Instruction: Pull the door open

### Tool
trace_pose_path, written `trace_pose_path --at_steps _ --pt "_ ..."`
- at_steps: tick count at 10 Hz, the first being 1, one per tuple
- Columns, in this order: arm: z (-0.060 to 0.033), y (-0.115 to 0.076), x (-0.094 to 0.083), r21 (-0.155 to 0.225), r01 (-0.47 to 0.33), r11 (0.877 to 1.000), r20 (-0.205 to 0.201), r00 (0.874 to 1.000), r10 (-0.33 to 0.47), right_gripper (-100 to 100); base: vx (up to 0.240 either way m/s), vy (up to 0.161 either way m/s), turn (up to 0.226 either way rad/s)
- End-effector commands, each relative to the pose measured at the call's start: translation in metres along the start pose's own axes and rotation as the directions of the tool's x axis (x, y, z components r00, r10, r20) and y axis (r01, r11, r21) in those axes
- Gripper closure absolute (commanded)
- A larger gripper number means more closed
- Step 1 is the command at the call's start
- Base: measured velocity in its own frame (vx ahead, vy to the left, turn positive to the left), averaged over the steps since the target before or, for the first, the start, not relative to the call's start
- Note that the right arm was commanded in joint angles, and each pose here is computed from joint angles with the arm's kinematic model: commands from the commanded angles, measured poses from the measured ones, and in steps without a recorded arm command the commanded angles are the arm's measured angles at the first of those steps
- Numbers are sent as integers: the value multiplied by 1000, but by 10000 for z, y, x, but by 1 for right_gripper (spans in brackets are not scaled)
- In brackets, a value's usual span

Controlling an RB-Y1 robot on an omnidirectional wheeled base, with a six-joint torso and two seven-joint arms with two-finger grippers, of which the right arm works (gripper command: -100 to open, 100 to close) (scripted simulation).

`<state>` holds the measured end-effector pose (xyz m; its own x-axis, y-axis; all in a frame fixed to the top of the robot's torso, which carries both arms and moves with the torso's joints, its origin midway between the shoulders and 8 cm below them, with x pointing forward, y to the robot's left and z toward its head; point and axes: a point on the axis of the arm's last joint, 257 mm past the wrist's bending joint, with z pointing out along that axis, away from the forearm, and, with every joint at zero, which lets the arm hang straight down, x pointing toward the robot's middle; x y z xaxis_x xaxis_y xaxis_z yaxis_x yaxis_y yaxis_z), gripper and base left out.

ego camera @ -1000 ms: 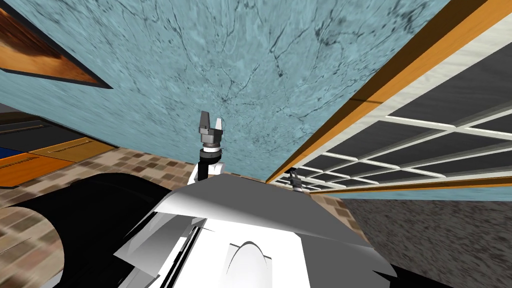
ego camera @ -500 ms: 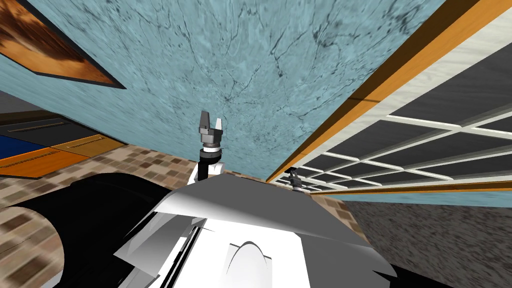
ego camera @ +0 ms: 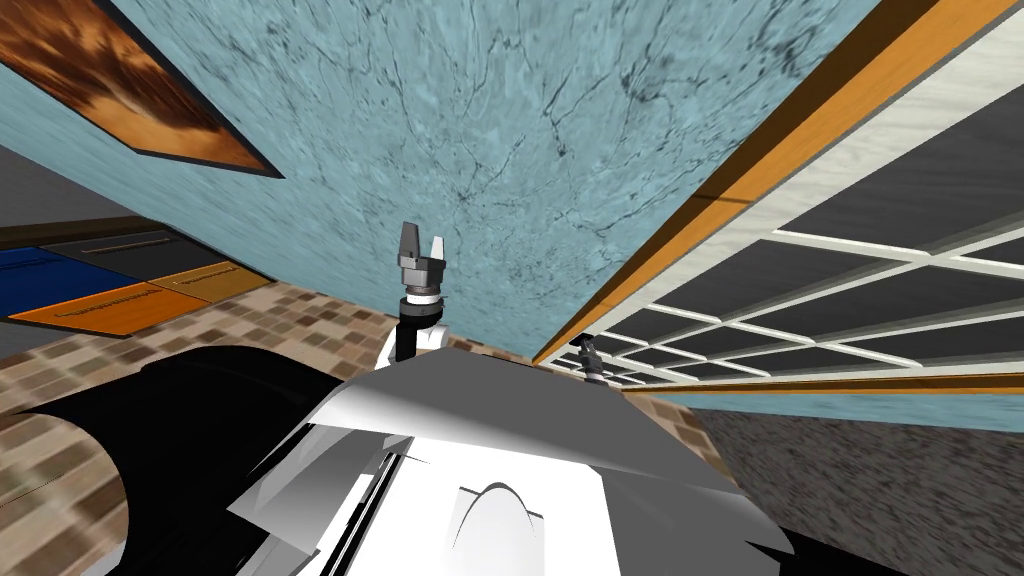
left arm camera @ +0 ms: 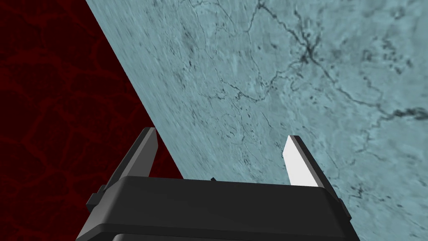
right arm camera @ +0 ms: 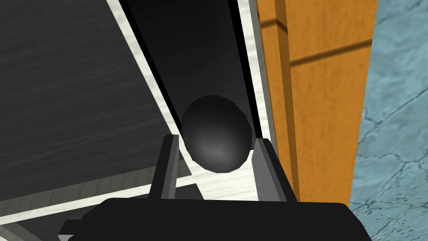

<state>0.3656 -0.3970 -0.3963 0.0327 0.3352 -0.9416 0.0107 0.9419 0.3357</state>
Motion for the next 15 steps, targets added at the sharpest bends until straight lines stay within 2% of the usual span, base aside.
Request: trace_pose_path --at_steps 1,3,4,6,7,9,10,11,12,14,15 --pt "1 -3 -2 3 -33 999 3 999 33 100 -37 -22 37" --pt "20 -14 -22 11 -108 994 13 994 108 100 -46 -14 63" --pt "20 -14 -22 11 -115 993 13 993 114 100 -33 -16 39" --pt "38 -26 -41 17 -189 982 24 982 189 100 -46 -17 73" --pt "38 -26 -41 17 -196 981 25 980 195 100 -37 -21 33" --pt "58 -40 -63 23 -274 962 38 961 273 100 -41 -29 76" --pt "58 -40 -63 22 -288 957 39 957 287 100 -36 -23 46" --pt "68 -47 -73 24 -329 944 46 944 328 100 -34 -13 64" --pt "68 -47 -73 24 -333 943 46 942 331 100 -27 -11 32" --pt "87 -61 -93 26 -408 912 61 912 406 100 -46 -25 79" --pt "87 -61 -93 25 -421 907 61 906 419 100 -44 -20 46"
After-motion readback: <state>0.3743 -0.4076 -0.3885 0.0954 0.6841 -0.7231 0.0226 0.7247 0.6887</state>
